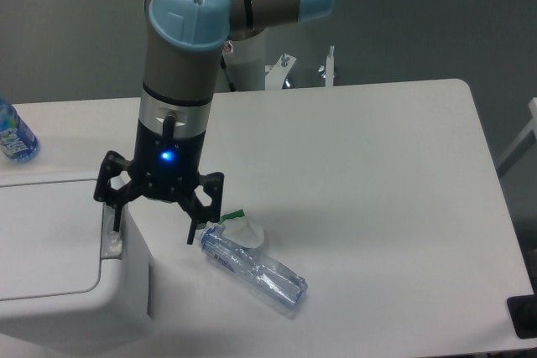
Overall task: Open the trash can
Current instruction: 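Press the gripper against the lid to swing it open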
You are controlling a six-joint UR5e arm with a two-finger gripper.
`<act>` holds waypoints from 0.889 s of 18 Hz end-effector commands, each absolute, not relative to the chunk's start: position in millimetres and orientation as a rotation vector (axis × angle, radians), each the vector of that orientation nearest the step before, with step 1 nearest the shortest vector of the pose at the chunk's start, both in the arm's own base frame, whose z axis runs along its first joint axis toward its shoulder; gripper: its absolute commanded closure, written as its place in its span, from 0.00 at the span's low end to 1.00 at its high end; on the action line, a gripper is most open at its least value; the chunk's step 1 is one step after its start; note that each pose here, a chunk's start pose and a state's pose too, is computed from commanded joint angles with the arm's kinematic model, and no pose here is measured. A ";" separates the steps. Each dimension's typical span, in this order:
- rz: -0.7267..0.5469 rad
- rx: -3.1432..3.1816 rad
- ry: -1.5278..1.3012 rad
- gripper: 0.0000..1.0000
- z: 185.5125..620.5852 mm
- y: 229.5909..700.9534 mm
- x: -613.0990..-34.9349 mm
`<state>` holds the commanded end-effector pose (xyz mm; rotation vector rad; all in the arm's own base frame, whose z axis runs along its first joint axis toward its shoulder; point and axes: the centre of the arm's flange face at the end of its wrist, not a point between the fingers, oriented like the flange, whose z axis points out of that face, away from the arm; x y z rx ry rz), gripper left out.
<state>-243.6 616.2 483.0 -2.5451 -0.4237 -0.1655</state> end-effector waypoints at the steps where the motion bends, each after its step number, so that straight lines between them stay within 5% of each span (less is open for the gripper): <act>1: -0.166 -2.546 -0.424 0.00 482.2 616.1 -243.6; 16: -0.170 -2.552 -0.423 0.00 478.2 618.0 -243.8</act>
